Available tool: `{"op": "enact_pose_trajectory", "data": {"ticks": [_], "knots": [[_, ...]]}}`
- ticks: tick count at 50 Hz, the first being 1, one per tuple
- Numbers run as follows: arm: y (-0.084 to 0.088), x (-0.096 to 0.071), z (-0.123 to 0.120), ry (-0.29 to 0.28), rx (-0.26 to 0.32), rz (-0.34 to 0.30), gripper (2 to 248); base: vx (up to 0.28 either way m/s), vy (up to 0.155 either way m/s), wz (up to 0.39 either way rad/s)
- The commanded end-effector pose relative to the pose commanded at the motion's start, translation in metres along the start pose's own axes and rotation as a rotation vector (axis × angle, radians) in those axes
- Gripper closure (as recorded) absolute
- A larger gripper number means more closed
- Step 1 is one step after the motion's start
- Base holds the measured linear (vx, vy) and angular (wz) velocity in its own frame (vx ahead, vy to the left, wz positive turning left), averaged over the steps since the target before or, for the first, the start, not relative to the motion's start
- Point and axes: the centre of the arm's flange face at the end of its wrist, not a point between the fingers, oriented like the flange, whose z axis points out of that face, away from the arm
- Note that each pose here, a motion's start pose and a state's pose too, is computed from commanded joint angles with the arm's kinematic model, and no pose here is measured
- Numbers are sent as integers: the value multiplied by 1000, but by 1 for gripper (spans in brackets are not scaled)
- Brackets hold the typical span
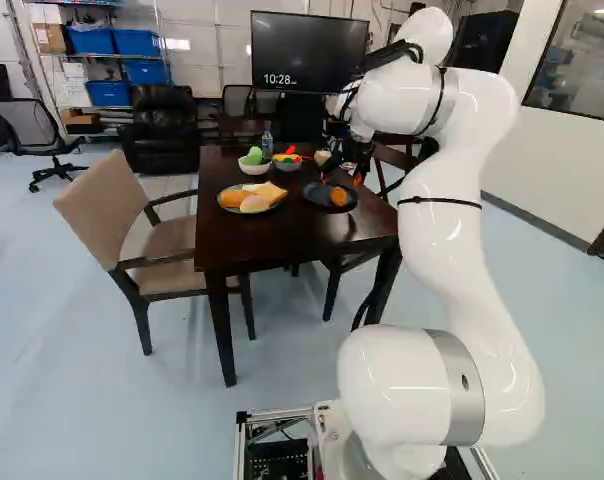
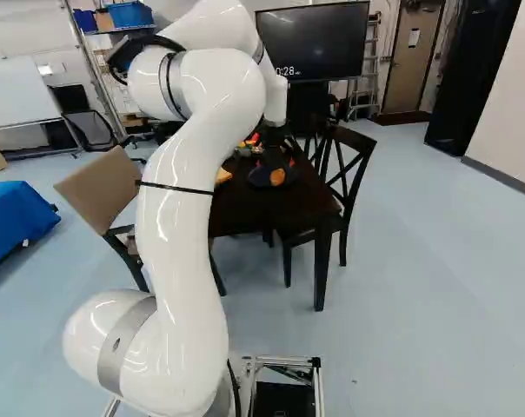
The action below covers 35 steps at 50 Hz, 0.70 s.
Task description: Move the croissant to the empty plate
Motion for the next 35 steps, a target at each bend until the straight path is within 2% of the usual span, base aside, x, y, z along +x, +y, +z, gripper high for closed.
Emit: {"op": "enact_pose_trajectory", "data": {"ticks": [35], "knots": [[-9,-3,-52,-4,11,-9,3,0,0,0]]}}
